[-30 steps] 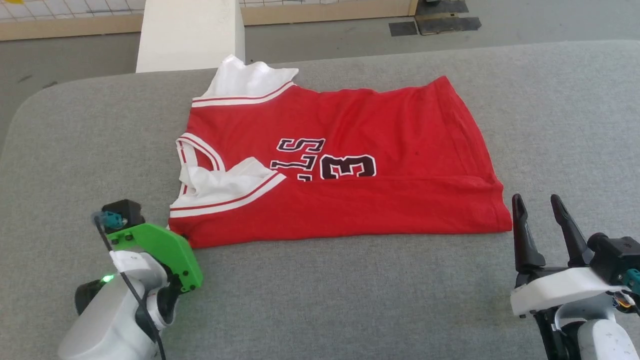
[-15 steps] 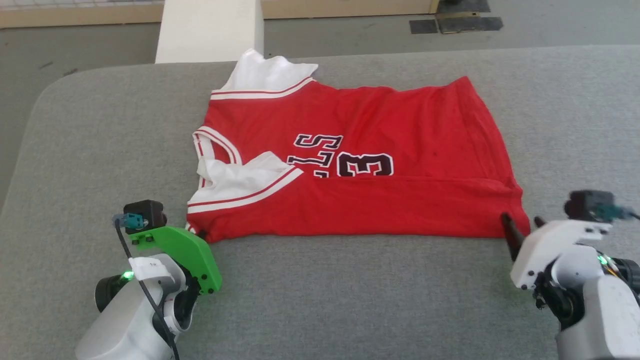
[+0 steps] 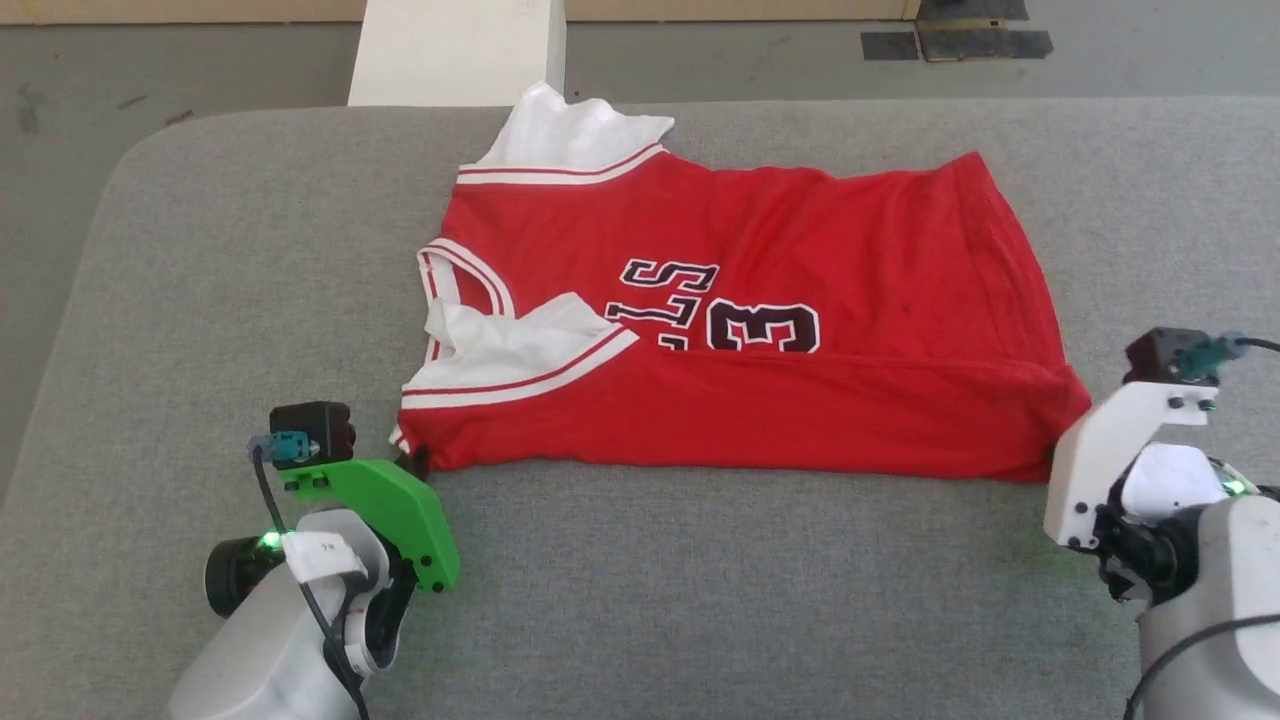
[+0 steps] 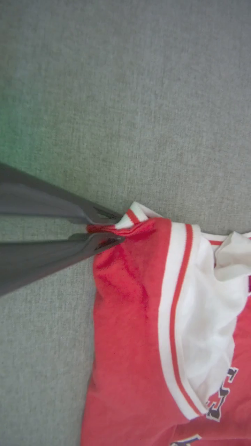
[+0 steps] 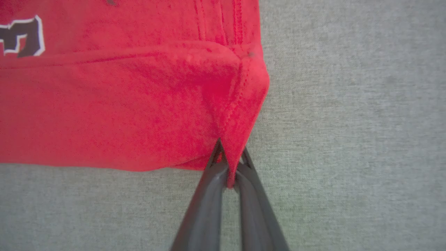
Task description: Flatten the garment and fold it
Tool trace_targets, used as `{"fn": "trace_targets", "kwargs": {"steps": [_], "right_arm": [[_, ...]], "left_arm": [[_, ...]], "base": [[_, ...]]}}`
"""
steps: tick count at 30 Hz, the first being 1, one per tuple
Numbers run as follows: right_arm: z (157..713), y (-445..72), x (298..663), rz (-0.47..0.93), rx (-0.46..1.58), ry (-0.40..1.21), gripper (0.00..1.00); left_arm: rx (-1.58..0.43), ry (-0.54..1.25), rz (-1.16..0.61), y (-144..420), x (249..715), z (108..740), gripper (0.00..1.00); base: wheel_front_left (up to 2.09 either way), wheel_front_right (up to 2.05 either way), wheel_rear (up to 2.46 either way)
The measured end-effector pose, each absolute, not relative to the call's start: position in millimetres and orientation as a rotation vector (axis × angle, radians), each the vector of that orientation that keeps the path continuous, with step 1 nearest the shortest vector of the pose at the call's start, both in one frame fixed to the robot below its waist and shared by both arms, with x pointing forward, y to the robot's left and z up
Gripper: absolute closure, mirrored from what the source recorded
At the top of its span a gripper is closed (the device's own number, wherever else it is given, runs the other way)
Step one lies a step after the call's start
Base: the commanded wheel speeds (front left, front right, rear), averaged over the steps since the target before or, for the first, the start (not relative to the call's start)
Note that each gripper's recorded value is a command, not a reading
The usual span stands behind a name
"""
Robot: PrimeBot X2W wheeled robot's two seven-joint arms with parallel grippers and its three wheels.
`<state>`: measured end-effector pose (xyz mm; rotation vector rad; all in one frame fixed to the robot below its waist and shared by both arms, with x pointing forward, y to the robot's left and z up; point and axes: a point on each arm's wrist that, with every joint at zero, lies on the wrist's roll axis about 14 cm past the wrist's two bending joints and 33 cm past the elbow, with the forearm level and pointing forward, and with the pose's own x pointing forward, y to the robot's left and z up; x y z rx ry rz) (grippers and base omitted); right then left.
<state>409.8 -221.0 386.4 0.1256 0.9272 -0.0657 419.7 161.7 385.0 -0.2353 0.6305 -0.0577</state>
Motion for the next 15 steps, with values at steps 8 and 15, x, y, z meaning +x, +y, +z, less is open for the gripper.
{"fn": "trace_targets", "kwargs": {"steps": [8,15], "right_arm": [[420,-235,387,-0.096,0.145,0.736,1.00],[423,-248,343,-0.131,0.157,0.743,1.00]], "left_arm": [[-0.166,0.499,-0.058,170,404,415,1.00],[-0.138,0.586,-0.067,170,357,408,1.00]], "base": [[0.00,0.00,0.00],[0.00,0.00,0.00]]}}
